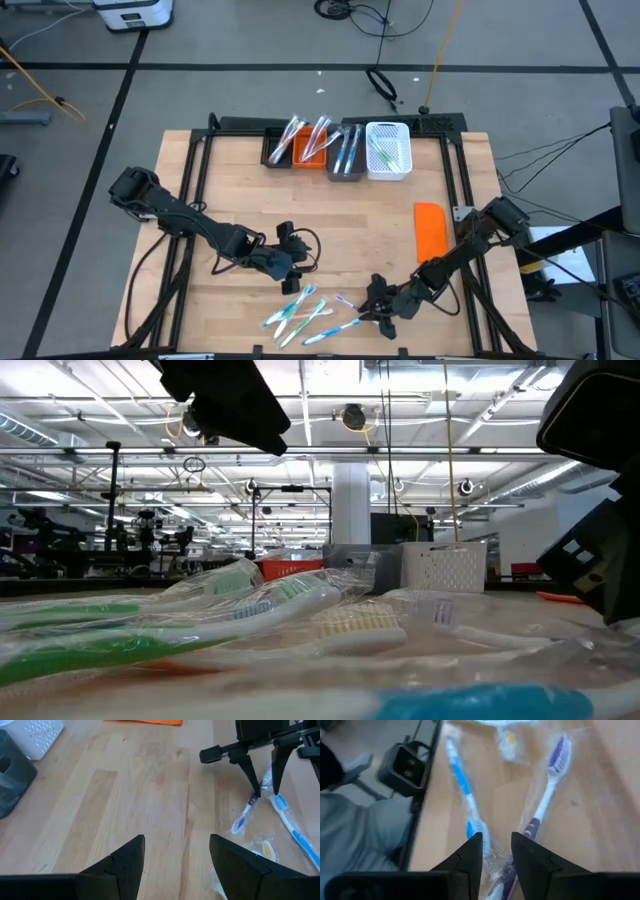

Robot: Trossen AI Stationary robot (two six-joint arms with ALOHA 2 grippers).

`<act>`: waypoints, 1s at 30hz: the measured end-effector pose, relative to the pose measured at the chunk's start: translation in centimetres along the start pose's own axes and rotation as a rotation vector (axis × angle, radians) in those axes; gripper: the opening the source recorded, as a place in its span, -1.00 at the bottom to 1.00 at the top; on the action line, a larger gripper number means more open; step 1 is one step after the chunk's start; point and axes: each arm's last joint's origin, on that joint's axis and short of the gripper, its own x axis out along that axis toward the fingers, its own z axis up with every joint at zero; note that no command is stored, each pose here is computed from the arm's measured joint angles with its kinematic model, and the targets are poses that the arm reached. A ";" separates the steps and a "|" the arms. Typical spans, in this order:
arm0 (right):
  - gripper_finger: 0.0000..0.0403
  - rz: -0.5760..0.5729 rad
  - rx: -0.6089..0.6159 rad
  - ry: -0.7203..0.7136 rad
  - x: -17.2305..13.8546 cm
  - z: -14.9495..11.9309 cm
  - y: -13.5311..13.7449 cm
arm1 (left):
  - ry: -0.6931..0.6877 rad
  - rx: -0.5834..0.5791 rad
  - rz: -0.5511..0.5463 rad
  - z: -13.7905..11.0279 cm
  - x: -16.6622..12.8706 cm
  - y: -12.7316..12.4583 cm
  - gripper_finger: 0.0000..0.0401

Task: Pick & Place Toothbrushes
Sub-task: Put the purple toothbrush into the orange bin

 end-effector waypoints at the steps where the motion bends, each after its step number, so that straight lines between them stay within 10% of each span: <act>1: -0.53 -0.006 -0.008 -0.001 0.0 0.0 0.0 | 0.000 0.000 0.000 0.0 0.0 0.0 0.12; 30: -0.73 -0.083 -0.079 -0.037 0.0 1.4 -1.0 | -0.001 0.004 0.000 0.0 0.0 0.0 0.12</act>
